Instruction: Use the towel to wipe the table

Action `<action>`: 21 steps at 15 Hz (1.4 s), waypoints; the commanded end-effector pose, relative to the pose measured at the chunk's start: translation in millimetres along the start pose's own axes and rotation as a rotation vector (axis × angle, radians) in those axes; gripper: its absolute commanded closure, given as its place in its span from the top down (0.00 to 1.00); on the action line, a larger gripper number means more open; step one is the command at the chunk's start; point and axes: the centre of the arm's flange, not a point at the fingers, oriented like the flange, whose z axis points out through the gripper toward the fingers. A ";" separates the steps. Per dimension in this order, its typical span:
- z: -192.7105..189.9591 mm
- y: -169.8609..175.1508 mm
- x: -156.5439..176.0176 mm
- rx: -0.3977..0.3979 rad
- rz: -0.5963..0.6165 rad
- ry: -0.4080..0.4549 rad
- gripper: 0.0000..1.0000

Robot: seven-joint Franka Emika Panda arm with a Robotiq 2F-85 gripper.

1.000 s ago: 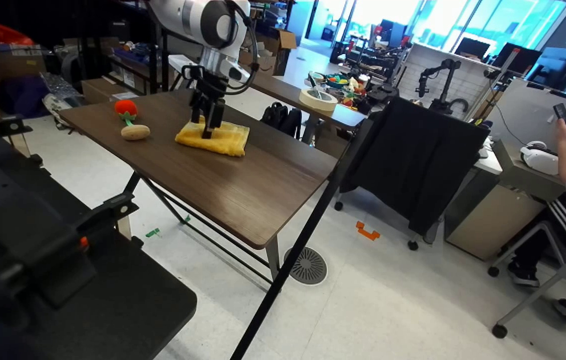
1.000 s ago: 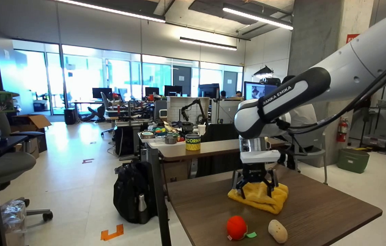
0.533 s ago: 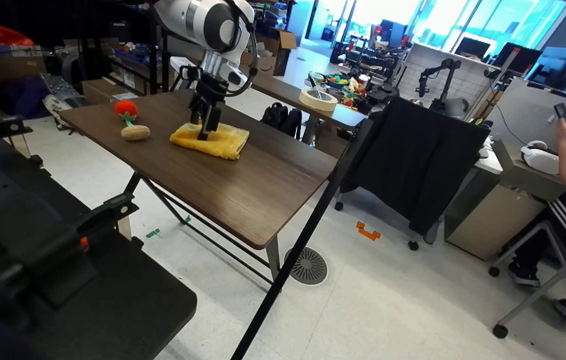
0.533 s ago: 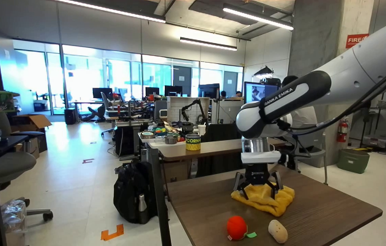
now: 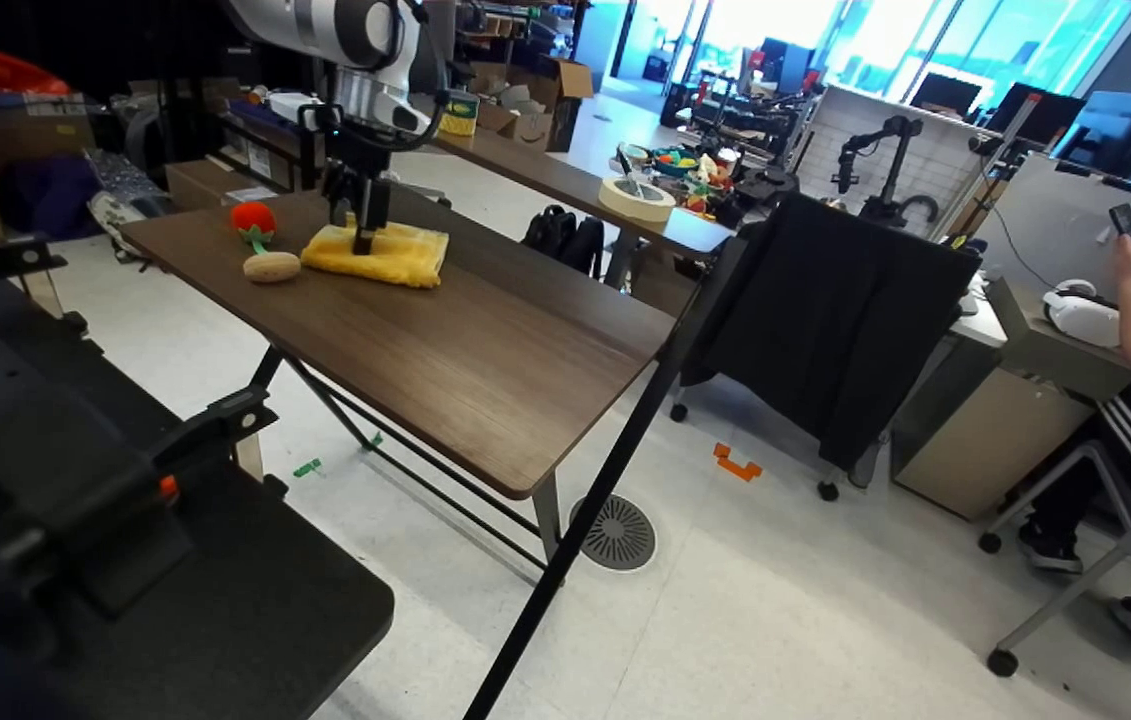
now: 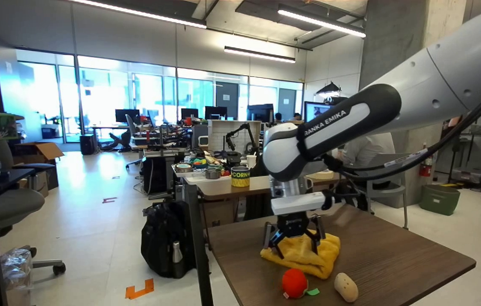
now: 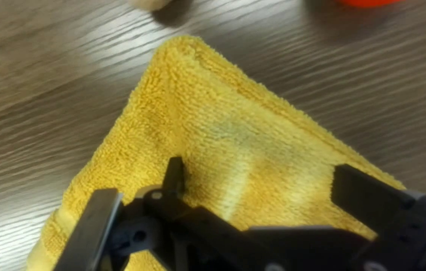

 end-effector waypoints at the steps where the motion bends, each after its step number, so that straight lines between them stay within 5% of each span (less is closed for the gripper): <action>1: -5.9 -99.3 -16.2 -0.030 -0.067 0.068 1.00; 4: -9.0 -155.2 -45.3 -0.055 -0.038 0.119 1.00; 5: -13.9 -56.0 -24.0 -0.025 0.016 0.121 1.00; 8: -13.9 -27.0 -3.3 -0.049 0.181 0.128 1.00; 14: -1.1 151.7 100.1 -0.047 0.464 0.034 1.00; 15: -0.4 120.4 73.4 -0.052 0.407 0.079 1.00; 18: 5.7 174.4 93.5 -0.037 0.472 0.051 1.00; 21: 4.5 162.7 89.3 -0.038 0.461 0.053 1.00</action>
